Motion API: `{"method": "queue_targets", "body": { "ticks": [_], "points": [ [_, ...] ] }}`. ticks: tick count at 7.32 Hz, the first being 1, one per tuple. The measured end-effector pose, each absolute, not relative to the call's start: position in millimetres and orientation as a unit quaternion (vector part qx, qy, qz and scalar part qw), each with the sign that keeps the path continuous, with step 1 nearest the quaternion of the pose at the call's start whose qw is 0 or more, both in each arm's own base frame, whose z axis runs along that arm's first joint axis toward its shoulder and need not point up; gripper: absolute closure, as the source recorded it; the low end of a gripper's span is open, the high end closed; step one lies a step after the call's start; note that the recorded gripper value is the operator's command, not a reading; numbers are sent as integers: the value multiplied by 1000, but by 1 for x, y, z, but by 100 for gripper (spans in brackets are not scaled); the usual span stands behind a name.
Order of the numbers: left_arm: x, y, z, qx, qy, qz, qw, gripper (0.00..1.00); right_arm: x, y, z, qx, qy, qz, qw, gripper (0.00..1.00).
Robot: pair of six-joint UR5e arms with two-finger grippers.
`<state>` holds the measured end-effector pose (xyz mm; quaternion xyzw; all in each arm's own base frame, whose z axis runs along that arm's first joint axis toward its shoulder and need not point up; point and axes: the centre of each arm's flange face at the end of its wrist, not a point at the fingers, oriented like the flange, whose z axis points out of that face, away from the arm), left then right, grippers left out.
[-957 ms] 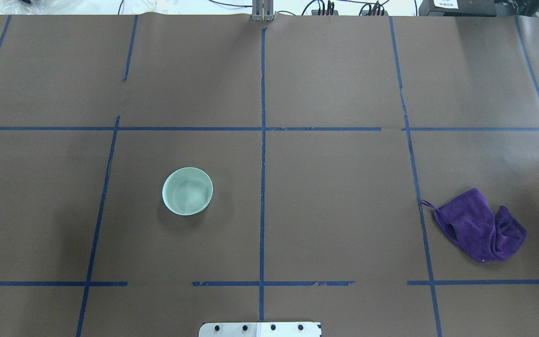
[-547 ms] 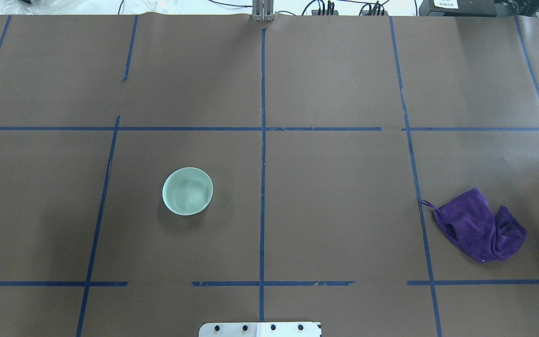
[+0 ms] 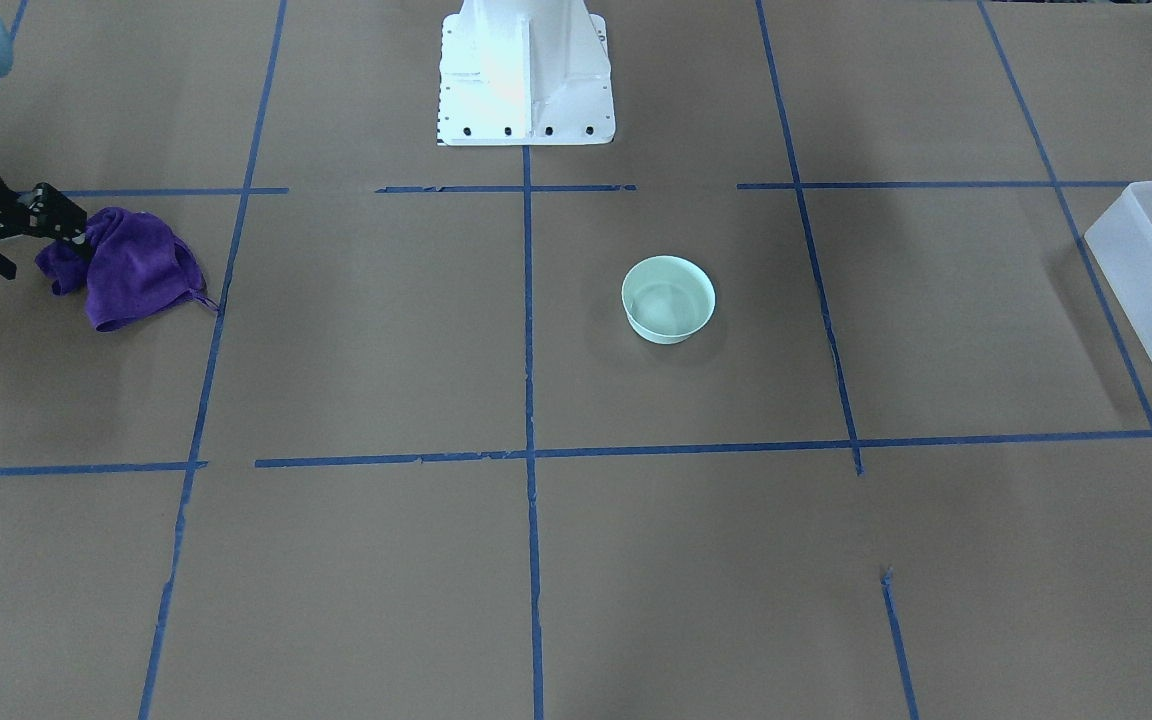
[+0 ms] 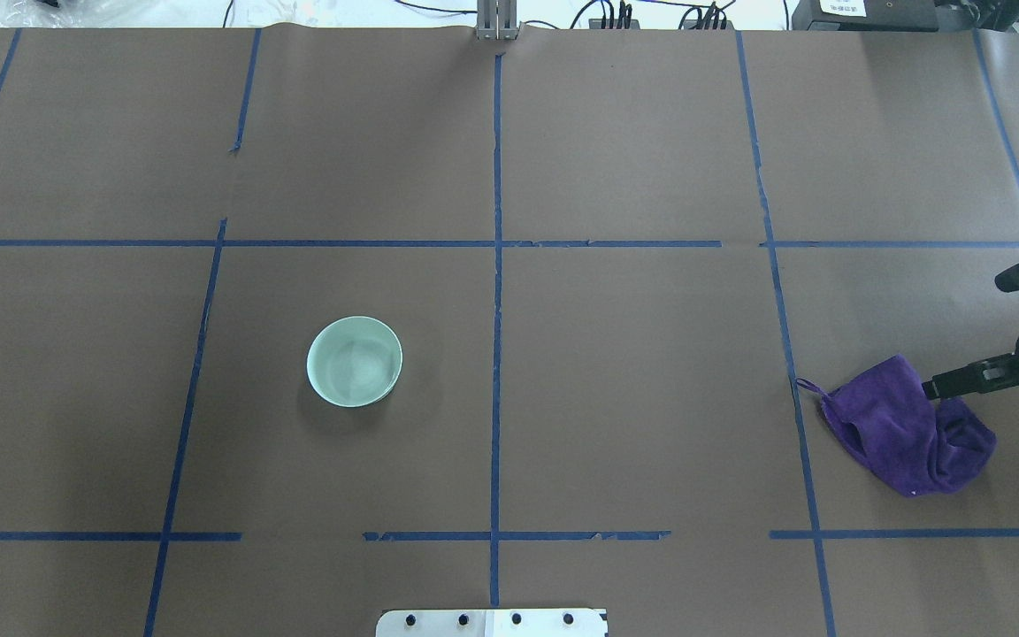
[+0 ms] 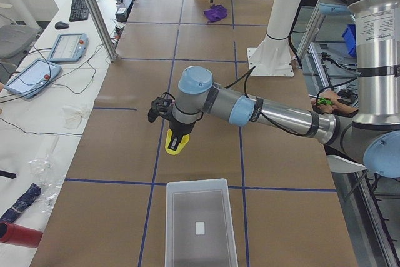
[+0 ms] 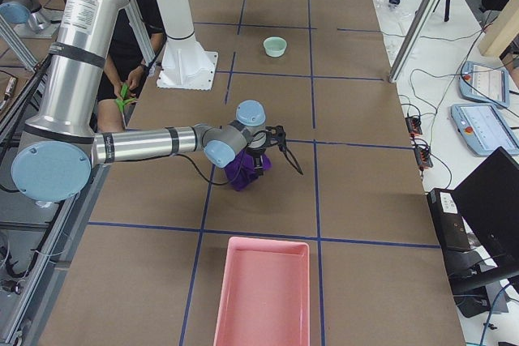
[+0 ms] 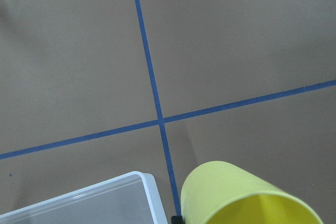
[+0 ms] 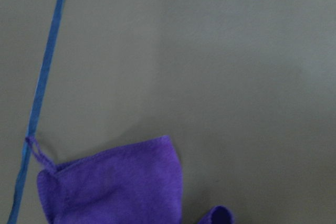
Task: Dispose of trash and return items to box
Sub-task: 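Lower the right gripper onto the purple cloth and grasp it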
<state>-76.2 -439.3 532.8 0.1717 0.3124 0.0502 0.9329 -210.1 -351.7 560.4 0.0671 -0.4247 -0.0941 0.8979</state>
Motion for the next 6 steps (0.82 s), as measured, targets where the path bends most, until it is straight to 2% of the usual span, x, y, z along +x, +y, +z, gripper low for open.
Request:
{"method": "queue_targets", "body": {
  "ticks": [2, 3, 4, 5, 6],
  "points": [
    [-90, -443, 538, 178, 292, 48, 938, 100, -254, -325, 564, 67, -410, -129, 901, 0],
    [-92, -445, 538, 179, 289, 46, 939, 100, -263, -318, 570, 65, -402, -138, 903, 19],
    [-94, -446, 540, 178, 287, 45, 940, 100, -266, -314, 576, 61, -397, -141, 905, 79],
    [-95, -446, 543, 176, 287, 44, 941, 100, -266, -311, 581, 56, -394, -142, 906, 100],
    [-96, -448, 546, 175, 286, 45, 941, 100, -264, -309, 582, 52, -394, -142, 907, 100]
  ]
}}
